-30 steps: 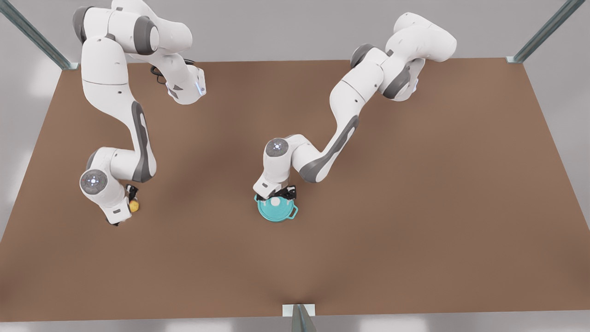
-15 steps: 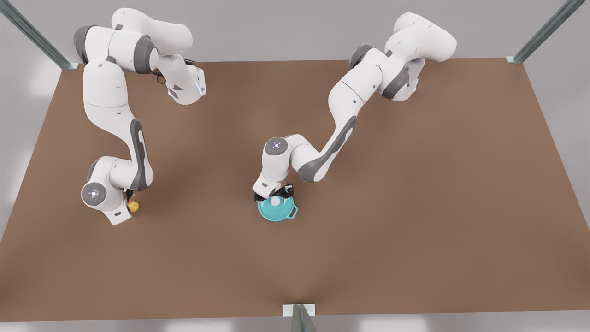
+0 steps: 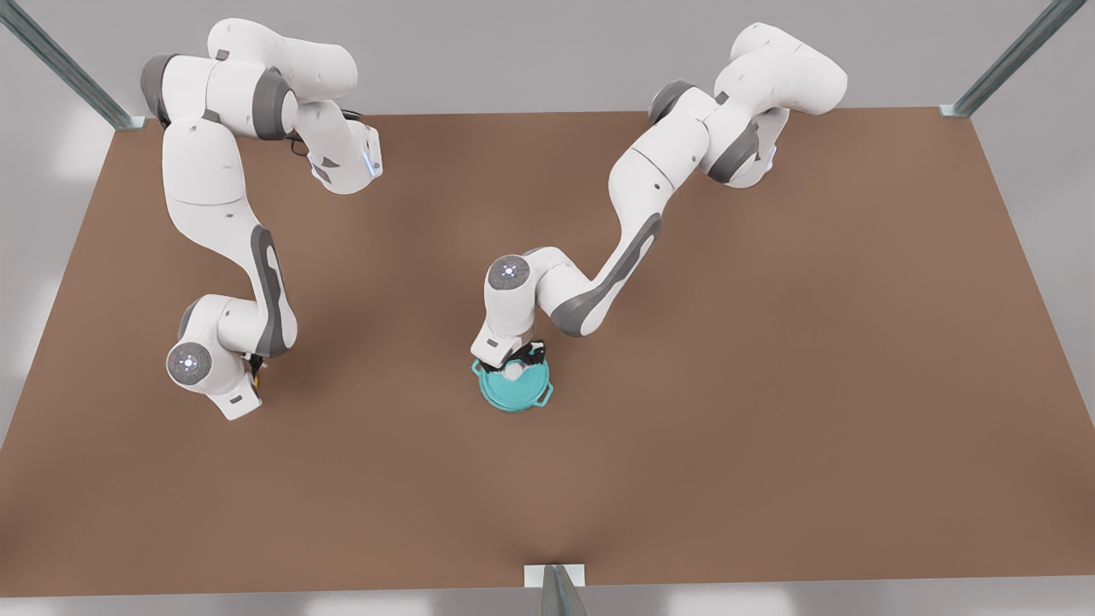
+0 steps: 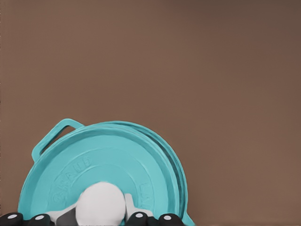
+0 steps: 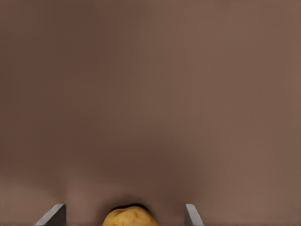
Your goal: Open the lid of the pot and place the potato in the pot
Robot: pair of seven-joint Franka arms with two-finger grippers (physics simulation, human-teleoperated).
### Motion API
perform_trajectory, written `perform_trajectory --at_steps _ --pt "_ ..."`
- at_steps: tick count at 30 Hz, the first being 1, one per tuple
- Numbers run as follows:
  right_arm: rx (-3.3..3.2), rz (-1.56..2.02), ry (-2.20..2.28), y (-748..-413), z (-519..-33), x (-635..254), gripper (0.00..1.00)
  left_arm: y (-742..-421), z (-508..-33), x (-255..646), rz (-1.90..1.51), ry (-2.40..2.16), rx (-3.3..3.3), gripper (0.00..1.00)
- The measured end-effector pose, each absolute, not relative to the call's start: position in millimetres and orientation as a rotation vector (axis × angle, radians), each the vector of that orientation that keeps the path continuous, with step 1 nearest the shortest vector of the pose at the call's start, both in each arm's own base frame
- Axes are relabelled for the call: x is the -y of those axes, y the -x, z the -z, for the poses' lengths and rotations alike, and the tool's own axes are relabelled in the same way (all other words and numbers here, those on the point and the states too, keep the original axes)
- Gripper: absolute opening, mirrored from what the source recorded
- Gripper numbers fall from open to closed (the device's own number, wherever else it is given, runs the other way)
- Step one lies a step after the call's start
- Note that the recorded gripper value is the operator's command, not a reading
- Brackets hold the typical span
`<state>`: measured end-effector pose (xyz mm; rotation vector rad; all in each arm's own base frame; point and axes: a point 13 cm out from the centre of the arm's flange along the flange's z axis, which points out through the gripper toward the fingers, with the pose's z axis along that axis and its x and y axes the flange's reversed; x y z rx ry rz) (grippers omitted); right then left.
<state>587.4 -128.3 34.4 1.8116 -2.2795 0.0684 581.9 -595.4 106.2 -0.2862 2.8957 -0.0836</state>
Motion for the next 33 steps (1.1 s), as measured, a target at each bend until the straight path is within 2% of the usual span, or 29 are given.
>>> perform_trajectory --at_steps 2,6,7,9,10,14,15,16,17,18,19,20,21,22,27,33 --pt "2.276 -0.067 -1.814 -587.3 -32.9 129.1 0.95 -599.9 -117.5 577.0 0.079 0.330 -2.895 0.34" --pt "2.279 -0.070 -1.812 -588.6 -33.3 136.4 0.95 -694.0 -143.7 449.2 0.084 0.584 -2.916 0.34" --pt "2.280 -0.072 -1.813 -589.7 -34.2 137.7 0.95 -709.7 -138.2 418.8 0.083 0.624 -2.928 0.35" --pt "2.279 -0.075 -1.816 -590.9 -35.1 139.0 0.91 -718.7 -107.0 391.4 0.076 0.621 -2.964 0.39" --pt "2.278 -0.075 -1.818 -591.2 -35.4 139.3 0.91 -720.0 -97.7 386.8 0.079 0.598 -2.976 1.00" --pt "2.279 -0.071 -1.812 -588.9 -33.7 146.0 0.88 -727.8 -99.1 382.2 0.122 0.469 -2.994 1.00" --pt "2.277 -0.070 -1.812 -588.3 -32.8 146.7 0.87 -736.7 -122.9 368.1 0.121 0.447 -2.989 1.00" --pt "2.275 -0.067 -1.811 -587.4 -31.4 147.0 0.85 -748.7 -172.5 347.2 0.121 0.434 -2.968 1.00" --pt "2.273 -0.065 -1.811 -586.4 -30.4 147.2 0.81 -759.0 -245.0 313.4 0.122 0.437 -2.940 1.00" --pt "2.272 -0.064 -1.812 -586.0 -30.2 147.0 0.79 -752.7 -317.0 263.4 0.117 0.472 -2.938 1.00" --pt "2.270 -0.060 -1.814 -585.6 -29.6 145.7 0.76 -713.2 -365.4 197.7 0.091 0.537 -2.975 1.00" --pt "2.268 -0.058 -1.817 -585.5 -29.3 144.3 0.71 -670.7 -387.1 147.1 0.071 0.591 -3.011 1.00" --pt "2.266 -0.056 -1.819 -585.5 -29.2 143.3 0.68 -644.8 -396.3 111.6 0.065 0.629 -3.036 1.00" --pt "2.265 -0.054 -1.820 -585.3 -29.1 142.8 0.64 -633.0 -403.1 90.4 0.072 0.639 -3.051 1.00" --pt "2.260 -0.050 -1.826 -585.6 -30.4 141.3 0.55 -628.1 -412.8 6.3 0.083 0.645 -3.082 1.00" --pt "2.257 -0.042 -1.849 -589.6 -41.8 132.6 0.55 -626.8 -401.3 22.6 0.107 0.432 -3.158 1.00"
